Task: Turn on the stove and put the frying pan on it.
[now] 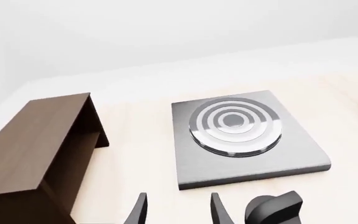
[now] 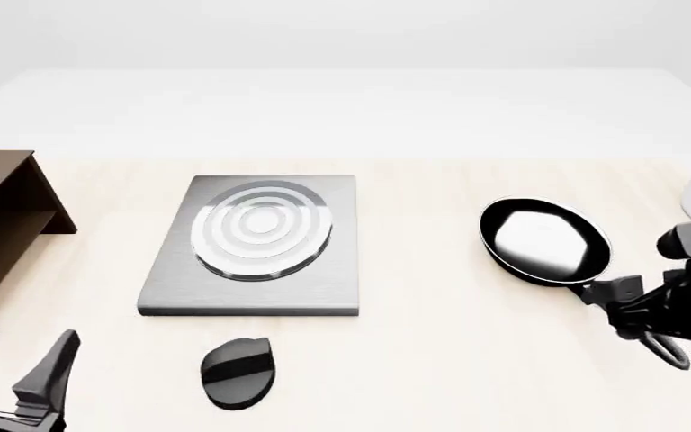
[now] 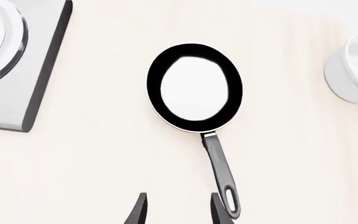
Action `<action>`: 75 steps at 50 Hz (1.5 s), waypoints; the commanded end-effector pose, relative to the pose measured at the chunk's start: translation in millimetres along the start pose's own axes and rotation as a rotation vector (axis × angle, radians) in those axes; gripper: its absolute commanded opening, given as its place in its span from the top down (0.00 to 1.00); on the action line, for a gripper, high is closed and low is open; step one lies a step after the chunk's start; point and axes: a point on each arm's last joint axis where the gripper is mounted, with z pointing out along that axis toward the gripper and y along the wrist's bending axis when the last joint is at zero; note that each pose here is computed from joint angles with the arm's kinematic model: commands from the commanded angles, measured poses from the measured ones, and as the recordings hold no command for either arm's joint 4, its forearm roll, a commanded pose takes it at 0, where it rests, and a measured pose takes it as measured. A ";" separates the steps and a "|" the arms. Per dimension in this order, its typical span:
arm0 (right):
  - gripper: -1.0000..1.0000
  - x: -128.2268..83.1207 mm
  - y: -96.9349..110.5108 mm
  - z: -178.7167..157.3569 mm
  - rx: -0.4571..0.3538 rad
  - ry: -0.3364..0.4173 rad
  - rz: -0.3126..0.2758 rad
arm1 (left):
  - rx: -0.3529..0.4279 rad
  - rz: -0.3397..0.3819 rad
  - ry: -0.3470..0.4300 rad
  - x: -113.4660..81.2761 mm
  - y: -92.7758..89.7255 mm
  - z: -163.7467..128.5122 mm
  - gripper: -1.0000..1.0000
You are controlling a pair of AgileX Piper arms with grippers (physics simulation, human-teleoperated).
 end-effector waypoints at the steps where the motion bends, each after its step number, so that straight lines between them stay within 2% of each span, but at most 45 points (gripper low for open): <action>1: 0.00 -7.4 -11.1 -4.6 0.023 0.132 -0.047 | 0.004 -0.026 0.003 0.9 -0.3 0.2 0.00; 9: 0.00 -10.6 -18.7 2.3 0.033 0.203 -0.059 | 0.003 -0.023 0.005 1.1 -0.3 0.2 0.00; 27: 0.00 -28.3 -38.7 15.4 0.056 0.275 -0.104 | 0.002 -0.017 0.003 0.7 -0.2 0.1 0.00; 34: 0.00 -25.8 -38.9 34.5 0.029 0.334 -0.111 | 0.002 -0.017 0.003 0.8 -0.2 0.1 0.00; 42: 0.00 -25.6 -44.2 46.3 0.026 0.365 -0.113 | 0.003 -0.017 0.004 0.7 -0.2 0.1 0.00; 54: 0.00 -21.9 -54.9 61.0 0.033 0.401 -0.111 | 0.002 -0.020 0.004 0.2 -0.1 0.0 0.00; 60: 0.00 -16.0 -67.5 69.7 0.048 0.426 -0.113 | 0.002 -0.020 0.004 0.0 -0.1 -0.1 0.00; 75: 0.00 -11.3 -69.8 94.7 0.027 0.462 -0.116 | 0.002 -0.022 0.003 -0.8 0.0 -0.3 0.00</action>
